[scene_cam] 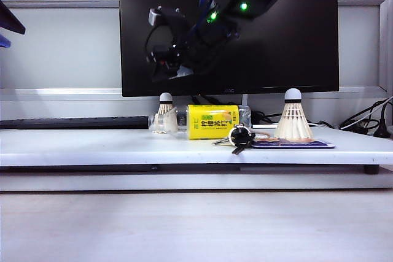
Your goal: Stack the badminton balls on the table vertically.
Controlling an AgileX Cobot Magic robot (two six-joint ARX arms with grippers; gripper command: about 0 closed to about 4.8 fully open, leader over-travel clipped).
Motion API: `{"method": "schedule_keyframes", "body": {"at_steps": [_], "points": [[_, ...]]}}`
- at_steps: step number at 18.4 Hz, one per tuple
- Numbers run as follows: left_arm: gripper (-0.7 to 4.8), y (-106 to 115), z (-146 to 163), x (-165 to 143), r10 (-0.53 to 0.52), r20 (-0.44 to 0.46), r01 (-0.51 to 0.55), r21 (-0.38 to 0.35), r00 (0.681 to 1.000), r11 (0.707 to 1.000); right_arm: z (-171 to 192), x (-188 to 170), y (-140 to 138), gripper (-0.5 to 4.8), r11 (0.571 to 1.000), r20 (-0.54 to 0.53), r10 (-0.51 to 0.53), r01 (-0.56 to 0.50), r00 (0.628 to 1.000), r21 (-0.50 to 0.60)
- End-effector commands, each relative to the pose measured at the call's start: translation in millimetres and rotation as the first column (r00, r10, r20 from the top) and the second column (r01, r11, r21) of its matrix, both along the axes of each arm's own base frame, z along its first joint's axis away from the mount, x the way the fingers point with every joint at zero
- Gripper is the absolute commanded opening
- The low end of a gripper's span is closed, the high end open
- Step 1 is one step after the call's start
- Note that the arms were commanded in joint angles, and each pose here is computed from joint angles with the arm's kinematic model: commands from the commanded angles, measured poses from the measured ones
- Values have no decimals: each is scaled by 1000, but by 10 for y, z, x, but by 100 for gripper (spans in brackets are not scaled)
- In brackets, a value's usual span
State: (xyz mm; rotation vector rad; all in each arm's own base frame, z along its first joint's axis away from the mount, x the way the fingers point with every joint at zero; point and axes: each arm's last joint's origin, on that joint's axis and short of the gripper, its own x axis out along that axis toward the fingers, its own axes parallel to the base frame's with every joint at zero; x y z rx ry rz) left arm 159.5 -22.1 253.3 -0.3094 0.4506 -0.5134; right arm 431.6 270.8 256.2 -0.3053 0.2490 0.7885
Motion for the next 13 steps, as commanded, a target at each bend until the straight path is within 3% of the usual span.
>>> {"method": "schedule_keyframes", "body": {"at_steps": [1,13], "points": [[153,2,24,1,2,18,-2,4,1000,1000,-20,29,24,213,1000,28,1,-1,1000,14],[153,4,24,2,7,19,-7,9,1000,1000,-273,145,43,233,999,36,-35,35,999,8]]}}
